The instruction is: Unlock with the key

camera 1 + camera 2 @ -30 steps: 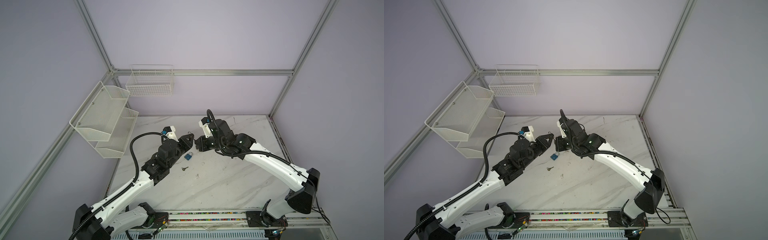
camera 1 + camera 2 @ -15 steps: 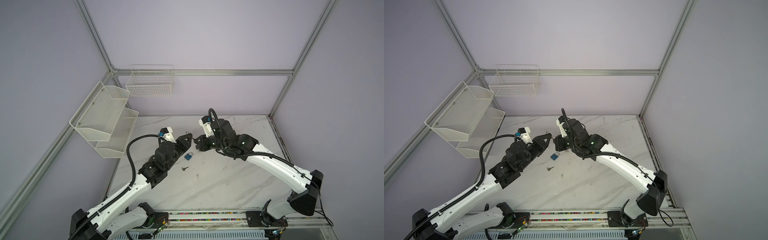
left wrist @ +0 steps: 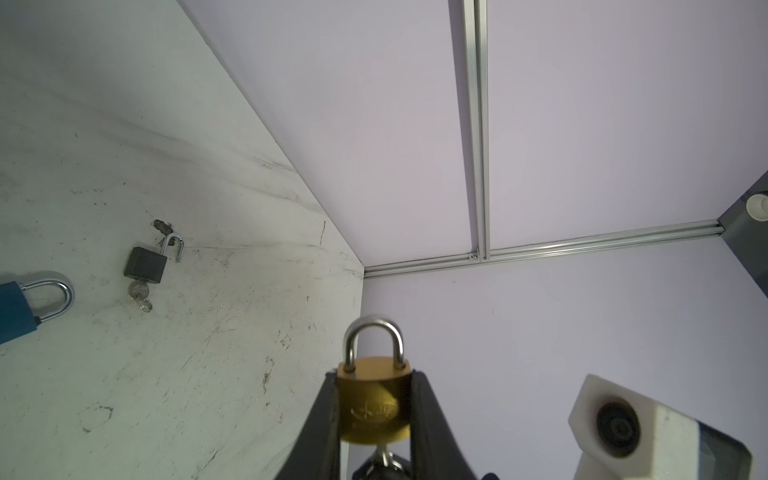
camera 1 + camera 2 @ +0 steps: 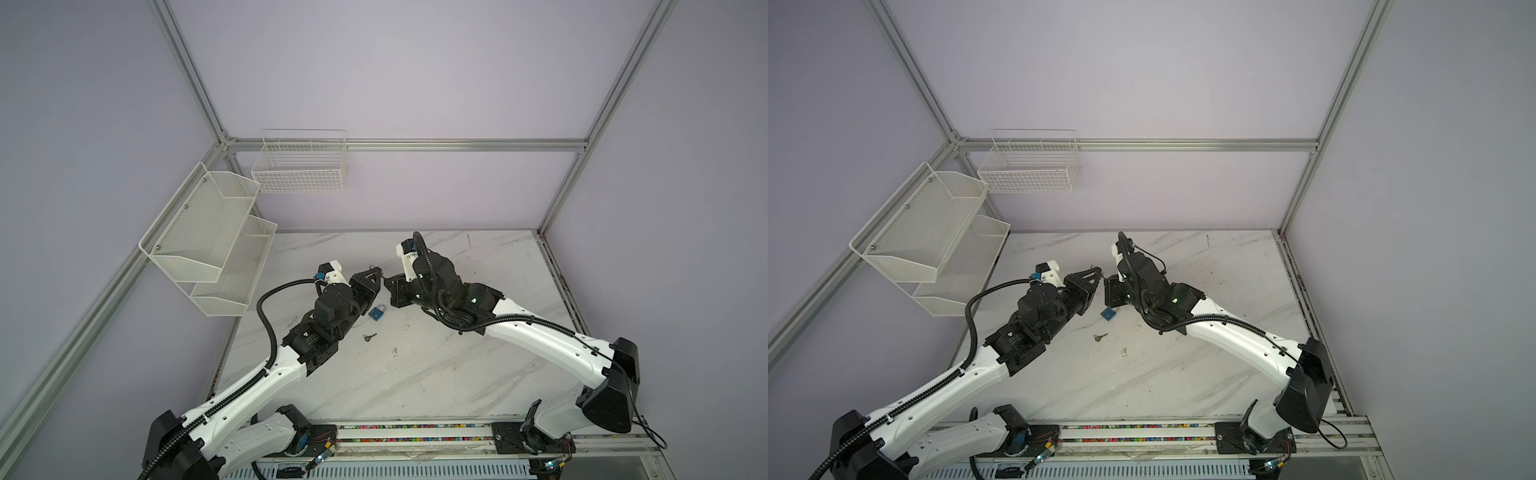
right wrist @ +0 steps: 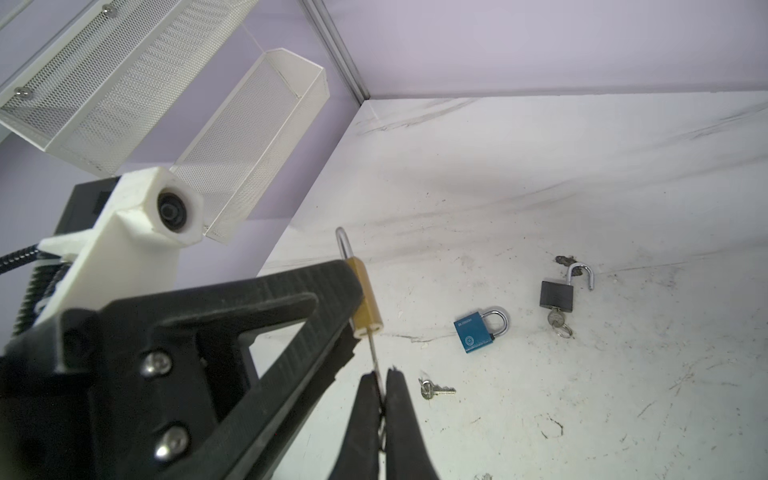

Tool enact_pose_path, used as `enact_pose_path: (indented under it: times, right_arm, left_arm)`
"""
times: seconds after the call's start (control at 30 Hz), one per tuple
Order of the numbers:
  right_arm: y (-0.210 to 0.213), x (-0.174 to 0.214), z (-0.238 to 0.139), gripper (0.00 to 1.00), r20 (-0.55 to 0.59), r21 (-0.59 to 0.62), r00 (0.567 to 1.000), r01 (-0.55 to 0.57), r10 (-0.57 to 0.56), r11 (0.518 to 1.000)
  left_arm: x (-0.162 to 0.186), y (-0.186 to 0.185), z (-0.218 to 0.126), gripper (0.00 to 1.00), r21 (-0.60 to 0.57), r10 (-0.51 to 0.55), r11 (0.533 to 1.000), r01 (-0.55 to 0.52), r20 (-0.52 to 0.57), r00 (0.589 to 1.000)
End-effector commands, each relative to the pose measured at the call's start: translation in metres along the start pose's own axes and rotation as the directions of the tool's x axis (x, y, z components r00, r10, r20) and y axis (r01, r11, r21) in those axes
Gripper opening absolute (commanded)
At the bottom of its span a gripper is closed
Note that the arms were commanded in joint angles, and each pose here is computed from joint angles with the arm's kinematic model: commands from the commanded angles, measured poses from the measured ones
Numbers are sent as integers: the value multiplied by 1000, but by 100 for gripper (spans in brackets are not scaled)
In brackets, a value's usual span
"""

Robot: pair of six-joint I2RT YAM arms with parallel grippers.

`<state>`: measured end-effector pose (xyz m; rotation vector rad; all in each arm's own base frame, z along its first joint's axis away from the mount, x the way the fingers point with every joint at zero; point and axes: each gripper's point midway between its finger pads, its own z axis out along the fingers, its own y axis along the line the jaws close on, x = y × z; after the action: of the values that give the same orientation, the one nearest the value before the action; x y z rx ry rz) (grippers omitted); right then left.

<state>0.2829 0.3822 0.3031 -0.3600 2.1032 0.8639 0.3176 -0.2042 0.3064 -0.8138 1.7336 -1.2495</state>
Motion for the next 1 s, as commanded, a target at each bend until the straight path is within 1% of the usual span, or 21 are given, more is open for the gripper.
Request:
enact_pose_path:
  times: [0.0,0.03,0.13,0.17,0.23,0.27,0.33,0.37,0.4,0.43,0.5,0.53,0.57,0.6,0.63,0.7,0.77,0.8,0.83,0.87,0.97]
  right_arm:
    - [26,-42,-1,0,192,-78,981,-27,41,997]
    - [31,-44,-2,0,191,-100,981,-26,44,995]
    - [59,-58,-13,0,221,-228,975,36,16,973]
    - [68,-59,-14,0,214,-276,977,53,8,960]
    - [75,-53,-5,0,165,-302,986,54,-4,952]
    - [72,-48,1,0,142,-276,989,74,-35,958]
    - [53,-50,5,0,140,-151,986,111,-89,982]
    - [50,-52,3,0,145,-132,985,117,-98,984]
    - [50,-59,-4,0,167,-141,981,127,-103,982]
    - [53,-63,-12,0,179,-186,979,132,-99,974]
    - [64,-71,-23,0,161,-334,987,81,-28,939]
    - [66,-73,-26,0,145,-376,989,61,-6,924]
    - [65,-77,-29,0,144,-388,989,41,16,921]
    - [63,-82,-32,0,164,-375,986,35,29,926]
    - [55,-88,-33,0,195,-331,980,29,38,943]
    - [37,-91,-30,0,240,-185,971,46,0,982]
    - [30,-90,-28,0,253,-157,968,32,9,987]
    - [32,-90,-28,0,257,-172,966,33,12,985]
    - [41,-89,-30,0,251,-222,968,47,10,974]
    - [49,-91,-34,0,239,-286,971,49,22,957]
    - [72,-103,-57,0,212,-464,971,-3,115,886]
  left_arm:
    - [37,-8,-2,4,64,-49,996,59,-136,989]
    - [40,-11,-1,4,71,-36,996,47,-148,988]
    - [50,-11,0,4,59,9,998,2,-185,983]
    - [56,-12,1,4,62,43,998,-32,-197,979]
    - [65,-16,1,4,63,92,995,-79,-240,966]
    - [68,-21,1,3,79,133,990,-116,-257,957]
    - [69,-17,-2,3,56,198,980,-190,-267,943]
    - [68,-12,-4,3,41,219,976,-216,-263,940]
    - [69,-9,-5,3,42,226,974,-223,-267,937]
    - [70,-7,-6,3,53,236,972,-230,-270,933]
    - [75,-4,-9,3,66,255,967,-247,-295,921]
    - [77,-3,-11,3,78,265,964,-254,-308,914]
    - [80,-3,-13,3,85,264,964,-250,-324,908]
    - [83,-5,-16,3,96,244,970,-225,-340,908]
    - [86,-9,-18,3,118,231,972,-202,-354,906]
    - [90,-18,-23,3,149,224,972,-180,-378,898]
    - [93,-21,-26,3,154,241,969,-196,-384,891]
    - [94,-20,-25,3,150,246,968,-203,-388,888]
    - [95,-19,-25,3,152,254,966,-211,-393,883]
    - [98,-14,-24,3,142,261,965,-222,-403,877]
    - [100,-2,-25,3,128,279,960,-248,-415,866]
